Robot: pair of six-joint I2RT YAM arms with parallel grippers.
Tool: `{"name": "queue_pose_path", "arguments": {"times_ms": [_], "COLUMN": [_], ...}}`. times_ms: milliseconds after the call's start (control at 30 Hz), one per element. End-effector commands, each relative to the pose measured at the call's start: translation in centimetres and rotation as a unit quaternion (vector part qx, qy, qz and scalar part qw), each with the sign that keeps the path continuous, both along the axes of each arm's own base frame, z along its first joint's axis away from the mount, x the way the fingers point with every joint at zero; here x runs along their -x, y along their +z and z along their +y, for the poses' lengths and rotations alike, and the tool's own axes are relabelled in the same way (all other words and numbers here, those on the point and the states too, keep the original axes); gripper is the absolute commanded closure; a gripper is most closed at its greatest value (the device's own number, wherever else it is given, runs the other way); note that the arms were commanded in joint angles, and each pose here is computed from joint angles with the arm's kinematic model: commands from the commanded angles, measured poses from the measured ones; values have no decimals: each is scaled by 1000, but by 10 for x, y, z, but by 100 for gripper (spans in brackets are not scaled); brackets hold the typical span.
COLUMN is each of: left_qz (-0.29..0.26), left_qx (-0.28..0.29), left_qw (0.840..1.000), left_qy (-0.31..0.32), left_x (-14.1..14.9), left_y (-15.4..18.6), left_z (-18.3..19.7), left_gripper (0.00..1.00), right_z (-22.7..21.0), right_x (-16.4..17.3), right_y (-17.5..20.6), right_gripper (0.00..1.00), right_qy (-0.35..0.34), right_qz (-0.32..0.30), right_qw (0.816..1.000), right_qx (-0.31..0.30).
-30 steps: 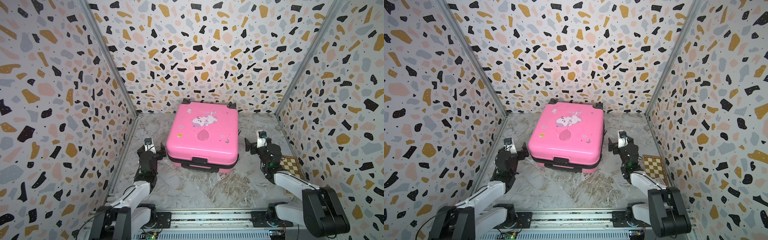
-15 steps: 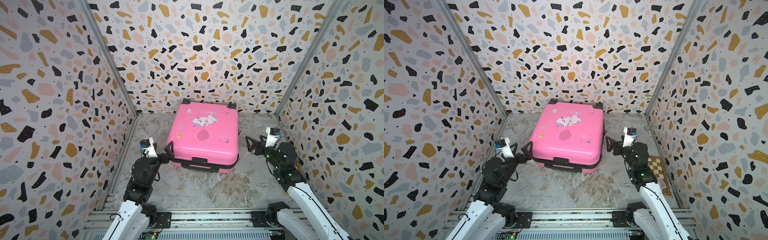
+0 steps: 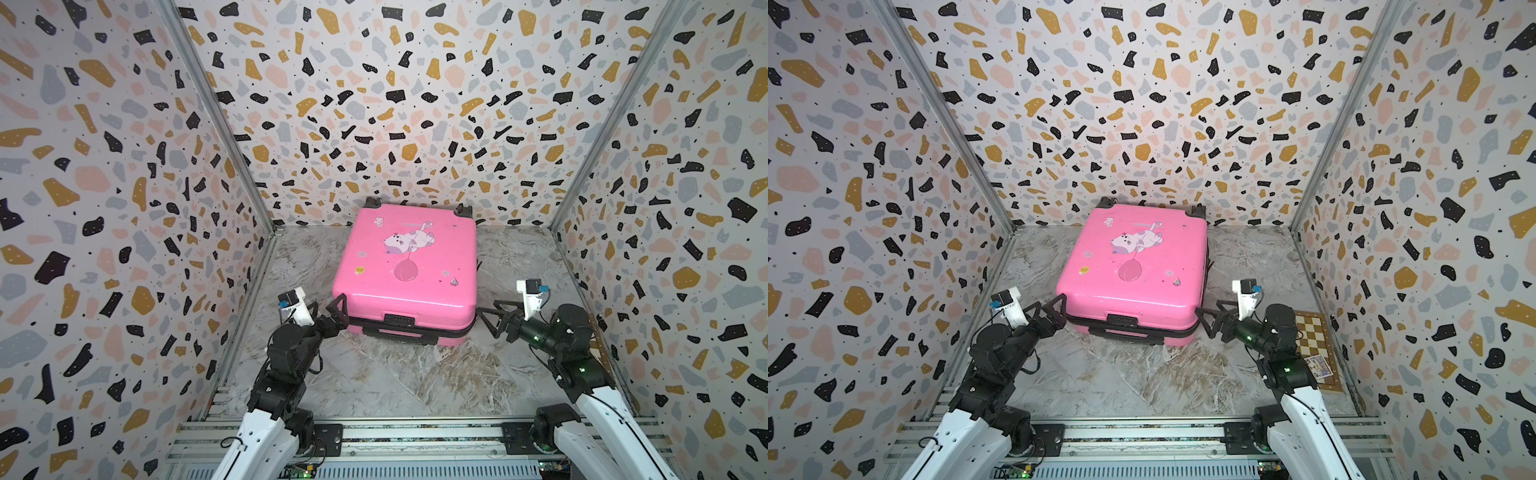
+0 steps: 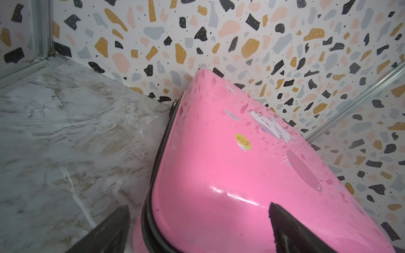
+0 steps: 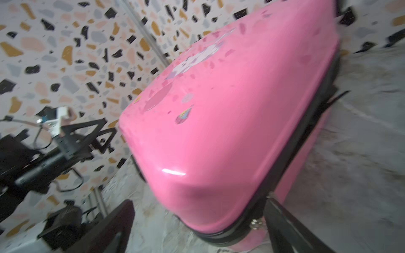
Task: Open the suitcase zippers
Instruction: Adjust the suitcase at the center of the board.
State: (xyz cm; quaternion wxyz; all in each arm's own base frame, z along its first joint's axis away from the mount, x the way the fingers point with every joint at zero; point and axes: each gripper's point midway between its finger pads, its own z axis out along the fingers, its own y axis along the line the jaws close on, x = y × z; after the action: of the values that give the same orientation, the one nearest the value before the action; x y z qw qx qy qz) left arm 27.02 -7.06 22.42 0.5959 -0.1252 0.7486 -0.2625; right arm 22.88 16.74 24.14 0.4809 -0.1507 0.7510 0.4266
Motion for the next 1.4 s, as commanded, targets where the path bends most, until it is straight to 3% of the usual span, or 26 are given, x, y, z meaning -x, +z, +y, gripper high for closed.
{"name": "queue_pose_path", "arguments": {"times_ms": [0, 167, 467, 667, 833, 933, 1033, 1167, 1367], "left_qz": [-48, -95, -97, -93, -83, -85, -85, -85, -80], "left_qx": [32, 21, 18, 10, 3, -14, -30, -46, -65], "left_qw": [998, 992, 985, 986, 982, 980, 977, 973, 973], "left_qy": [-9, -84, -139, -141, -172, -181, -192, -208, -208], "left_x": [5, 25, 25, 24, 21, 23, 25, 28, 26], "left_y": [27, 53, 53, 51, 48, 48, 47, 45, 38], "left_z": [-3, -27, -53, -55, -72, -80, -90, -104, -111], "left_gripper": [1, 1, 1, 1, 1, 1, 1, 1, 1], "right_z": [29, 73, 138, 100, 41, -1, -15, 10, 65], "right_x": [23, 30, 32, 27, 3, -17, -25, -12, 5], "right_y": [9, 0, 2, 19, 13, 5, -1, 8, 10], "right_gripper": [7, 11, 12, 8, 7, 5, 5, 8, 9], "right_qy": [73, 115, 170, 77, -38, -99, -73, 36, 102], "right_qz": [-34, -23, -31, -47, -15, 15, 41, 27, 1], "right_qw": [997, 993, 984, 994, 994, 991, 996, 999, 995], "right_qx": [-7, 5, 43, 61, 97, 90, 41, -12, 8]}}
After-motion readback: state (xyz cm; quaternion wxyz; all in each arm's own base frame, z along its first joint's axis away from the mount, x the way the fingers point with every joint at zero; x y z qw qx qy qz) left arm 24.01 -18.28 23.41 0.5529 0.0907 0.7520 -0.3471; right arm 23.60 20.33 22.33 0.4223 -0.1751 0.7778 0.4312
